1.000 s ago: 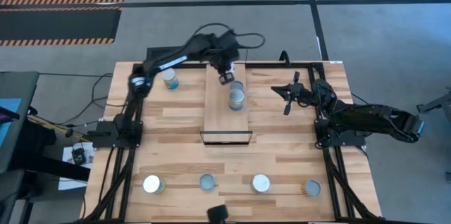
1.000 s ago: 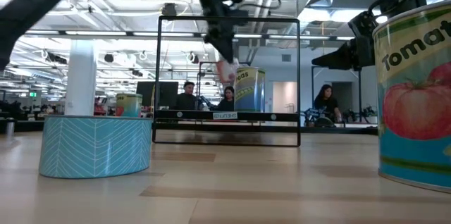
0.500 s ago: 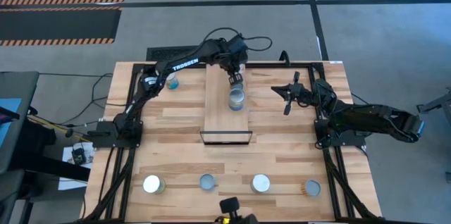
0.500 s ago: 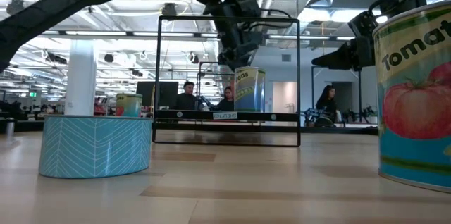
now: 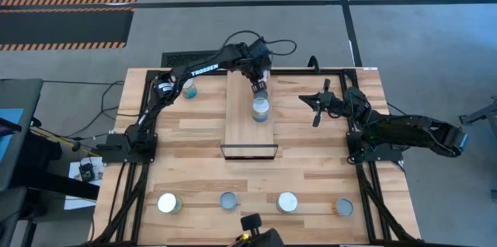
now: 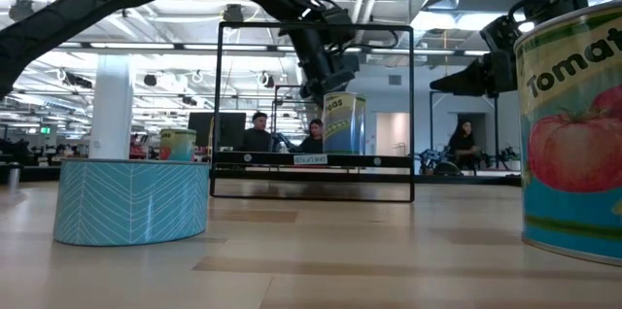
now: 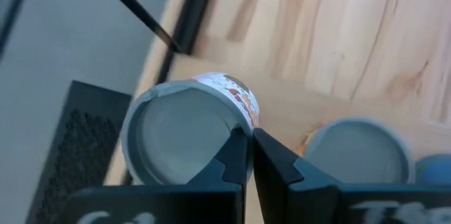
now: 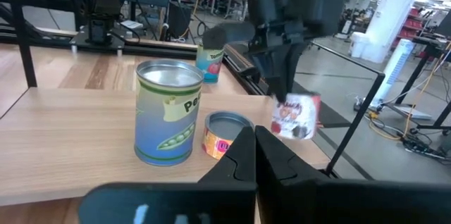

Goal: Pick and place cans onto a shelf
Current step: Put the canned meatballs on the shelf

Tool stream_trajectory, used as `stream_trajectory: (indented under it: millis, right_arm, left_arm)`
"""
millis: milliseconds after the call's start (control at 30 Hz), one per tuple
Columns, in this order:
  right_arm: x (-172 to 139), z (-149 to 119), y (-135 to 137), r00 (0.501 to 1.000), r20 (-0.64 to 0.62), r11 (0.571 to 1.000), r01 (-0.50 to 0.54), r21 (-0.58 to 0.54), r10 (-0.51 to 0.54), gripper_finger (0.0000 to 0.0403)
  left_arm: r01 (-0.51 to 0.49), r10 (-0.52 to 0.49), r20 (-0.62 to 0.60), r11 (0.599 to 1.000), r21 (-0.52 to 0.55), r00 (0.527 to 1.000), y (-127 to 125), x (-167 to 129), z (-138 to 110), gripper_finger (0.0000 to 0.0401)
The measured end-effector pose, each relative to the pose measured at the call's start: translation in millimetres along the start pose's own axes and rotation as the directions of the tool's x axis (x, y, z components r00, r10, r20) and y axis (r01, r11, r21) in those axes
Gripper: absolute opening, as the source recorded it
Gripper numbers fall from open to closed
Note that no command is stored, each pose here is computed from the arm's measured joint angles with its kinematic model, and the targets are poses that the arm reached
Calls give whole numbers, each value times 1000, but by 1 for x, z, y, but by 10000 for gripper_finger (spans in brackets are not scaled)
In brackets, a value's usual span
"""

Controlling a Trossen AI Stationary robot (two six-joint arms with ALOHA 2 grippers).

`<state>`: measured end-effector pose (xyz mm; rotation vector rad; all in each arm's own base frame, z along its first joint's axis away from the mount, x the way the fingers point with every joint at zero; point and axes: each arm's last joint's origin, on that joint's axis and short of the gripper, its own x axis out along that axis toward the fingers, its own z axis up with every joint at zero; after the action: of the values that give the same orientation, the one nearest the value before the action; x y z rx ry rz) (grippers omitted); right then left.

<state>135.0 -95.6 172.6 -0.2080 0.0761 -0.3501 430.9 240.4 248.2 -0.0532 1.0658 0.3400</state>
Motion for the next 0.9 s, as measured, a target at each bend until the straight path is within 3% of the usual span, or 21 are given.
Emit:
stream_trajectory:
  millis: [900]
  right_arm:
    - [0, 0, 0, 1000, 1, 1000, 1, -4, -1, 8]
  left_arm:
    - [39, -39, -21, 999, -8, 999, -2, 14, -10, 0]
